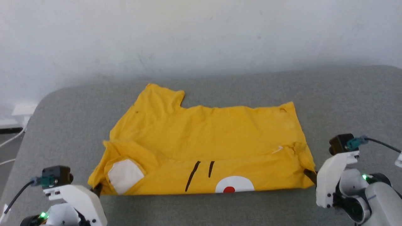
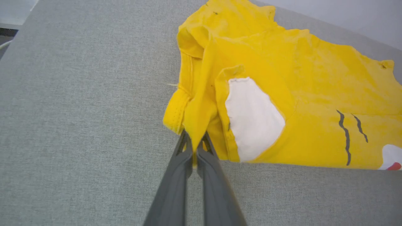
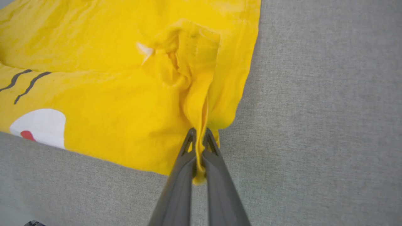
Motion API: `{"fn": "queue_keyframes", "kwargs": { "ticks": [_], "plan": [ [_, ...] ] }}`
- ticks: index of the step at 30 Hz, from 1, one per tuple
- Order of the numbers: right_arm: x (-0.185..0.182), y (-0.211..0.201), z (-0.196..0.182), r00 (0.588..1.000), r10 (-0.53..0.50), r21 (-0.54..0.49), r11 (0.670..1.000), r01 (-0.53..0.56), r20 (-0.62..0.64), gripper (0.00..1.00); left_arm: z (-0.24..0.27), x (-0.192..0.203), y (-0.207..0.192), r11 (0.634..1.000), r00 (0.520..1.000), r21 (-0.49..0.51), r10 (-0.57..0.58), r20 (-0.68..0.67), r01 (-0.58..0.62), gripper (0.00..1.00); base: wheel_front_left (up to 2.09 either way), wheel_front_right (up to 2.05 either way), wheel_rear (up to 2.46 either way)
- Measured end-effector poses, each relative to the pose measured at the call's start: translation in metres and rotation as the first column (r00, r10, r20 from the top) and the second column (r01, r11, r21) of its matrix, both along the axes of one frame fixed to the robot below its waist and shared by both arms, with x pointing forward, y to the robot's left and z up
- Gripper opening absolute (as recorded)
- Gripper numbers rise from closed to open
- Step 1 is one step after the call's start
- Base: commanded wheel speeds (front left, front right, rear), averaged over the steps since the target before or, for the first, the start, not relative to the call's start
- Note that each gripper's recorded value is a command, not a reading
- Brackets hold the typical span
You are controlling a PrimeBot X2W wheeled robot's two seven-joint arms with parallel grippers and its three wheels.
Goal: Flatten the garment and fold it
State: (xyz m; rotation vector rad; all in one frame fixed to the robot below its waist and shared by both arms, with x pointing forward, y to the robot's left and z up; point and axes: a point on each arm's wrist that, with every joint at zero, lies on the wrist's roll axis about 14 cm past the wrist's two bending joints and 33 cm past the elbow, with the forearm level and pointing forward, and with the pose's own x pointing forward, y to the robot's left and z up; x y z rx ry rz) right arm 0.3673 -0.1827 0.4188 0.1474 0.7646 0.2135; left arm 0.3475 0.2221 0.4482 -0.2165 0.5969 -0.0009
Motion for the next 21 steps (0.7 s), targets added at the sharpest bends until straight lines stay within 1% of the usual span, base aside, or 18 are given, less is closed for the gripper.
{"fn": "queue_keyframes", "kwargs": {
  "ticks": [5, 9, 12, 13, 14, 15, 16, 18, 21],
  "plan": [
    [-0.025, -0.004, 0.009, 0.999, 0.001, -0.018, 1.0, -0.001, 0.042, 0.0, 0.008, -0.024, 0.002, 1.0, 1.0, 0.015, 0.009, 0.015, -0.009, 0.0, 0.0, 0.0, 0.0],
    [-0.051, -0.009, 0.001, 0.999, -0.027, -0.009, 1.0, 0.027, 0.021, 0.0, -0.007, -0.05, 0.001, 1.0, 0.998, -0.001, 0.025, -0.05, -0.025, 0.0, 0.0, 0.0, 0.0],
    [-0.066, -0.011, -0.012, 0.999, -0.05, -0.011, 0.999, 0.05, -0.009, 0.0, -0.026, -0.065, -0.004, 0.998, 0.992, -0.037, 0.038, -0.119, -0.043, 0.0, 0.0, 0.0, 0.0],
    [-0.069, -0.011, -0.016, 0.998, -0.063, -0.001, 0.998, 0.063, -0.013, 0.28, -0.032, -0.068, -0.006, 0.998, 0.989, -0.048, 0.042, -0.139, -0.049, 0.0, 0.0, 0.0, 0.0],
    [-0.071, -0.009, -0.02, 0.997, -0.076, 0.014, 0.997, 0.077, -0.014, 0.63, -0.037, -0.07, -0.009, 0.996, 0.986, -0.063, 0.046, -0.158, -0.056, 0.09, 0.0, 0.0, 0.0],
    [-0.073, -0.007, -0.023, 0.997, -0.079, 0.017, 0.997, 0.079, -0.013, 1.0, -0.042, -0.072, -0.01, 0.995, 0.983, -0.074, 0.049, -0.174, -0.063, 0.67, 0.0, 0.0, 0.0],
    [-0.073, -0.007, -0.024, 0.997, -0.083, 0.015, 0.996, 0.083, 0.0, 1.0, -0.046, -0.074, -0.011, 0.995, 0.981, -0.077, 0.051, -0.189, -0.067, 1.0, 0.0, 0.0, 0.0],
    [-0.069, -0.006, -0.022, 0.994, -0.095, 0.025, 0.995, 0.093, 0.048, 1.0, -0.052, -0.075, -0.009, 0.994, 0.978, -0.08, 0.059, -0.202, -0.077, 1.0, 0.0, 0.0, 0.0],
    [-0.058, -0.005, -0.008, 0.979, -0.112, 0.041, 0.994, 0.106, 0.169, 1.0, -0.048, -0.068, -0.008, 0.991, 0.984, -0.099, 0.069, -0.165, -0.086, 1.0, 0.0, 0.0, 0.0]
  ]
}}
